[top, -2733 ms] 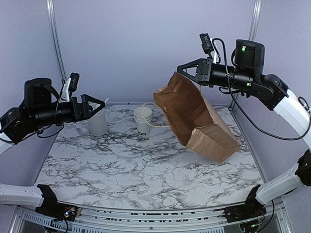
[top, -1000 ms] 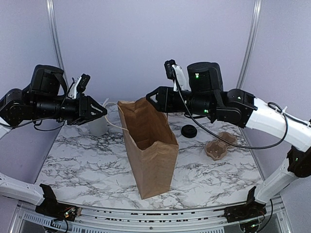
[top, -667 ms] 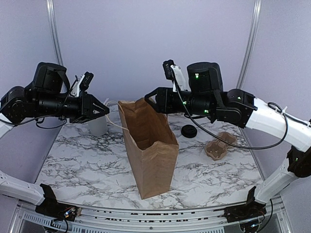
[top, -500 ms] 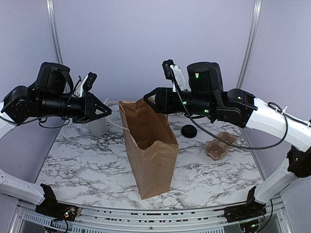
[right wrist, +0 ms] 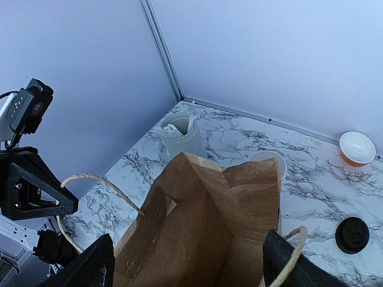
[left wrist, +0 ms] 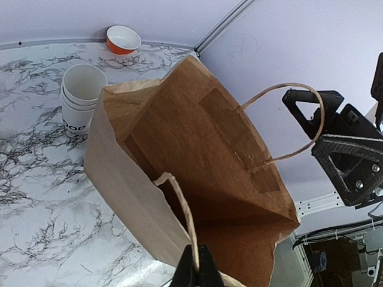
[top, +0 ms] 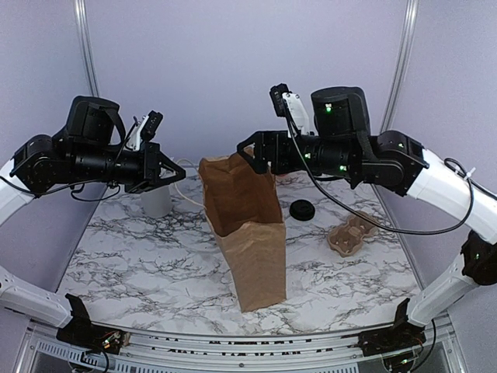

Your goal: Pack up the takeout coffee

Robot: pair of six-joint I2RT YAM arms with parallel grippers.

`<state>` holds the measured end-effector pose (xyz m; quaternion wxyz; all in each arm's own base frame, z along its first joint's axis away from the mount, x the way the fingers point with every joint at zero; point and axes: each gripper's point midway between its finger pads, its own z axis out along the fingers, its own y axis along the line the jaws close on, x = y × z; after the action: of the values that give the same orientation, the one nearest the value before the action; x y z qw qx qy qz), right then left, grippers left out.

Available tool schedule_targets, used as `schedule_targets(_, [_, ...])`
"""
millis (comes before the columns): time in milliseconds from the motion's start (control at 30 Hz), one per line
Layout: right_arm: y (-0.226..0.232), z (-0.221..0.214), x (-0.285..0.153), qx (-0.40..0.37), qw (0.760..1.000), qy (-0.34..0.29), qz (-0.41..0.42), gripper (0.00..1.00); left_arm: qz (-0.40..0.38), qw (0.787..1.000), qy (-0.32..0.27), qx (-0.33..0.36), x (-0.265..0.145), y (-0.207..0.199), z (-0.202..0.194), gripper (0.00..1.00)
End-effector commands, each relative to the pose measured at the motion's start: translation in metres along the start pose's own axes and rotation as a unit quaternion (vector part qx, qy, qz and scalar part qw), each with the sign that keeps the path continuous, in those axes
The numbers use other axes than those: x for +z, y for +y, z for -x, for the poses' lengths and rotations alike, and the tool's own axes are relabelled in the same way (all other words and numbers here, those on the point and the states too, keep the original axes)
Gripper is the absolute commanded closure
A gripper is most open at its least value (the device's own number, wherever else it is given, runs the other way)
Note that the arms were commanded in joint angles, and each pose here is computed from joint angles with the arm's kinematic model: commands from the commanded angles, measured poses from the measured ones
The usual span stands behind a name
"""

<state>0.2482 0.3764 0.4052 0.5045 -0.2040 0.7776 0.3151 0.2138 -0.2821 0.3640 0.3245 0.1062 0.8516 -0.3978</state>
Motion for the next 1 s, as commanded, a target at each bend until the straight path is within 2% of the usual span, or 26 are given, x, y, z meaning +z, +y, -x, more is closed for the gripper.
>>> schedule_targets(0, [-0.023, 0.018, -0.021, -0.006, 0.999, -0.008, -0.043, 0.15, -0.023, 0.999, -0.034, 0.015, -0.013, -0.019, 0.021, 1.00])
schedule_targets(200, [-0.051, 0.008, -0.027, 0.011, 0.999, 0.022, -0.043, 0.08, -0.022, 0.998, -0.048, 0.026, -0.021, -0.025, 0.032, 1.00])
schedule_targets(367, [-0.041, 0.005, -0.036, 0.009, 1.000, 0.027, -0.004, 0.05, -0.023, 0.999, -0.041, 0.027, -0.014, -0.027, 0.033, 1.00])
schedule_targets(467, [-0.019, 0.002, -0.038, 0.010, 0.997, 0.033, 0.064, 0.01, -0.020, 0.999, -0.036, 0.027, -0.009, -0.026, 0.031, 1.00])
schedule_targets(567, [-0.010, -0.005, -0.035, 0.017, 0.995, 0.049, 0.090, 0.00, -0.026, 0.999, -0.038, 0.027, -0.010, -0.028, 0.033, 1.00])
schedule_targets(733, [-0.039, -0.009, -0.036, 0.031, 0.998, 0.054, 0.013, 0.00, -0.032, 0.998, -0.044, 0.026, -0.015, -0.031, 0.034, 1.00])
schedule_targets(967, [-0.112, -0.005, -0.051, 0.080, 0.993, 0.035, -0.084, 0.01, -0.050, 0.997, -0.054, 0.033, -0.024, -0.037, 0.036, 1.00])
